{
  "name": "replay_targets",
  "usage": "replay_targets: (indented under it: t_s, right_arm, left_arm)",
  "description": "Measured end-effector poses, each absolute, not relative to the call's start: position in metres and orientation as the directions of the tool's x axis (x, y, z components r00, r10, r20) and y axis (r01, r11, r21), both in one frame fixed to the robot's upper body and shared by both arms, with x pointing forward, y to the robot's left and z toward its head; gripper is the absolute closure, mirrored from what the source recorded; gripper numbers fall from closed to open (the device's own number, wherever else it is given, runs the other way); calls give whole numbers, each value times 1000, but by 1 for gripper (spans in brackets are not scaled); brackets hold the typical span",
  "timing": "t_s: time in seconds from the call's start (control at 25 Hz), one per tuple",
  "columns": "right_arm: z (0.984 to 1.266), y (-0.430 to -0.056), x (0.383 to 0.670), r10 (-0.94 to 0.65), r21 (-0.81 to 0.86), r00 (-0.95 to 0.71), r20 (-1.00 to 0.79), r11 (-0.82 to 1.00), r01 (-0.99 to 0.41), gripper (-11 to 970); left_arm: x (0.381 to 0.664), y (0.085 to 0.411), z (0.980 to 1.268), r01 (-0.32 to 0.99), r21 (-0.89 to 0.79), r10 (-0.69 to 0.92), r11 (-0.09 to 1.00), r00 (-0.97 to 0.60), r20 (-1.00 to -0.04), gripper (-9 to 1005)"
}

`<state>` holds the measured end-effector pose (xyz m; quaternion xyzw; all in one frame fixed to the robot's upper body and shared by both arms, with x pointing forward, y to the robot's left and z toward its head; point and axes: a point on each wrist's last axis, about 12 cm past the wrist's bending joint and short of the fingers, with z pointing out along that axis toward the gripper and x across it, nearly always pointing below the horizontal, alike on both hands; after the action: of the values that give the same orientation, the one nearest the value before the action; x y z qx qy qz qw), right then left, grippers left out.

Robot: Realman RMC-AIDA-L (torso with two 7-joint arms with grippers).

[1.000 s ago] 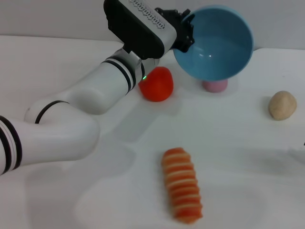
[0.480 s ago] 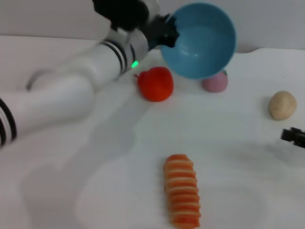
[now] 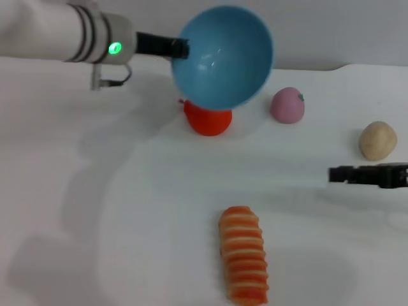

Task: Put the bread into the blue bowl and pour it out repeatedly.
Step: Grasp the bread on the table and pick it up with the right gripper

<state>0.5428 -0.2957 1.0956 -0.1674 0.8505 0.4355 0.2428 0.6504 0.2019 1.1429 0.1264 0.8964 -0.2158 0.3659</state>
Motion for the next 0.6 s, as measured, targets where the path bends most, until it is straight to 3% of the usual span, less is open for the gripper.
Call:
replay_targets:
  t_s: [0.16, 0.24, 0.28, 0.6]
  right_arm:
    - [1102, -266, 555, -210, 654, -872, -442, 591, -473, 472]
    - [1103, -242, 563, -308, 633, -889, -340, 624, -458, 472]
    - [1103, -242, 563, -308, 633, -889, -340, 624, -458, 472]
    - [1095, -194, 569, -457, 522, -861, -222, 690, -501, 472]
  left_arm:
    - [638, 224, 1150, 363, -323, 122, 874, -808, -576, 976]
    - [636, 226, 1151, 360, -321, 131, 876, -817, -561, 975]
    - [627, 237, 1155, 348, -298, 164, 889, -849, -502, 975]
    - [603, 264, 1157, 299, -273, 145, 914, -872, -468, 971]
